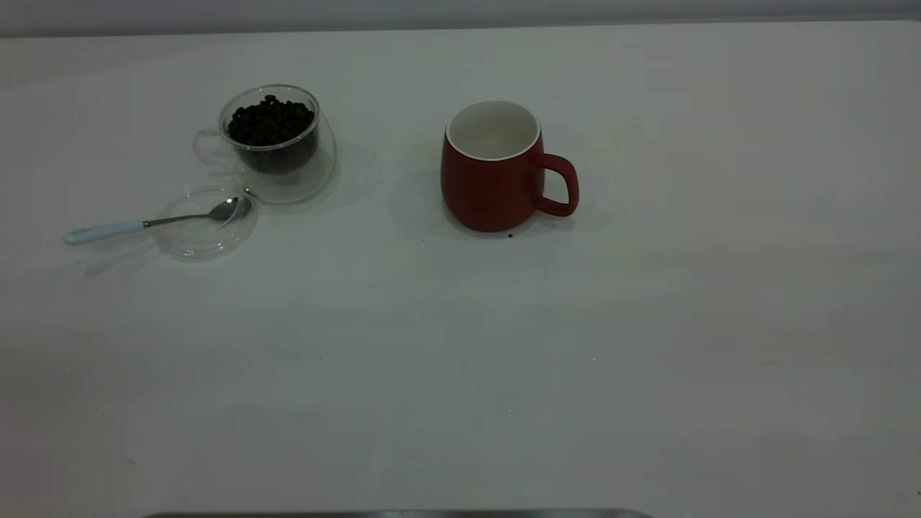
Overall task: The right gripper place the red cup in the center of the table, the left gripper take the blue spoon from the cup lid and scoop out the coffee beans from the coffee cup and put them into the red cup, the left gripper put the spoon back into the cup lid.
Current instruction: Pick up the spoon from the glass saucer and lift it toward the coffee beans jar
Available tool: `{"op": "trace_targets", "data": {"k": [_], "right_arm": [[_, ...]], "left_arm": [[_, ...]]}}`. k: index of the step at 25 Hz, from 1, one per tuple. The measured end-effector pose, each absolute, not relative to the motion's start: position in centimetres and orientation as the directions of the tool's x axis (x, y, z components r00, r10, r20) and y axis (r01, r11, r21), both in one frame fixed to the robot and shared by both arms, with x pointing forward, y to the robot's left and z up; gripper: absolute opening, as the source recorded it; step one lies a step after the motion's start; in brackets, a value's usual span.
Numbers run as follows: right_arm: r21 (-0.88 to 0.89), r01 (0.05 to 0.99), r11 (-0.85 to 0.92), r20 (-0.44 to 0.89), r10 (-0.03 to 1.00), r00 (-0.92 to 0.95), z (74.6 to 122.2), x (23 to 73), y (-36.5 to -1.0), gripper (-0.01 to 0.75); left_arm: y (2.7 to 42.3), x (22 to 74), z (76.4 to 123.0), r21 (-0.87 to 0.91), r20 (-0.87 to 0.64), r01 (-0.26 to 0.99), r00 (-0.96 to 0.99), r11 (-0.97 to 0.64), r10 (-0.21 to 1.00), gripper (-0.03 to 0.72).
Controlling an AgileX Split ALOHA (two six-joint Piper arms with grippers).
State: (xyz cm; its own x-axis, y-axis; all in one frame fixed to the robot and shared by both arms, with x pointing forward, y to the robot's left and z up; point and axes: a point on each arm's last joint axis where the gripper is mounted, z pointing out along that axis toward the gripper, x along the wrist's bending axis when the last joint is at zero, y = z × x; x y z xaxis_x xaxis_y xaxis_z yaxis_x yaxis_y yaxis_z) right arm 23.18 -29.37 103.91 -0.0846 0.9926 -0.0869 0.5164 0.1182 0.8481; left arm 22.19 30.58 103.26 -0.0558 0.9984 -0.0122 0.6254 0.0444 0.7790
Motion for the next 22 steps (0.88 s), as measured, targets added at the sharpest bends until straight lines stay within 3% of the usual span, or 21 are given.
{"op": "trace_targets", "data": {"k": [6, 10, 18, 22], "right_arm": [[0.848, 0.516, 0.118, -0.086, 0.993, -0.085, 103.9, 23.2, -29.4, 0.587], [0.848, 0.516, 0.117, -0.085, 0.993, -0.086, 103.9, 23.2, -29.3, 0.587], [0.848, 0.516, 0.117, -0.085, 0.993, -0.086, 103.9, 23.2, -29.3, 0.587], [0.848, 0.516, 0.117, -0.085, 0.993, -0.086, 103.9, 23.2, -29.3, 0.587]], "left_arm": [[30.1, 23.3, 105.4, 0.767, -0.14, 0.619, -0.095, 0.169, 0.986, 0.587], [29.2, 26.6, 107.7, 0.689, -0.218, 0.695, -0.068, 0.203, 0.974, 0.587], [27.8, 36.4, 106.4, 0.464, -0.21, 0.886, 0.129, -0.017, 0.969, 0.587], [27.6, 41.1, 103.9, 0.385, -0.249, 0.923, 0.098, 0.006, 0.964, 0.587]]}}
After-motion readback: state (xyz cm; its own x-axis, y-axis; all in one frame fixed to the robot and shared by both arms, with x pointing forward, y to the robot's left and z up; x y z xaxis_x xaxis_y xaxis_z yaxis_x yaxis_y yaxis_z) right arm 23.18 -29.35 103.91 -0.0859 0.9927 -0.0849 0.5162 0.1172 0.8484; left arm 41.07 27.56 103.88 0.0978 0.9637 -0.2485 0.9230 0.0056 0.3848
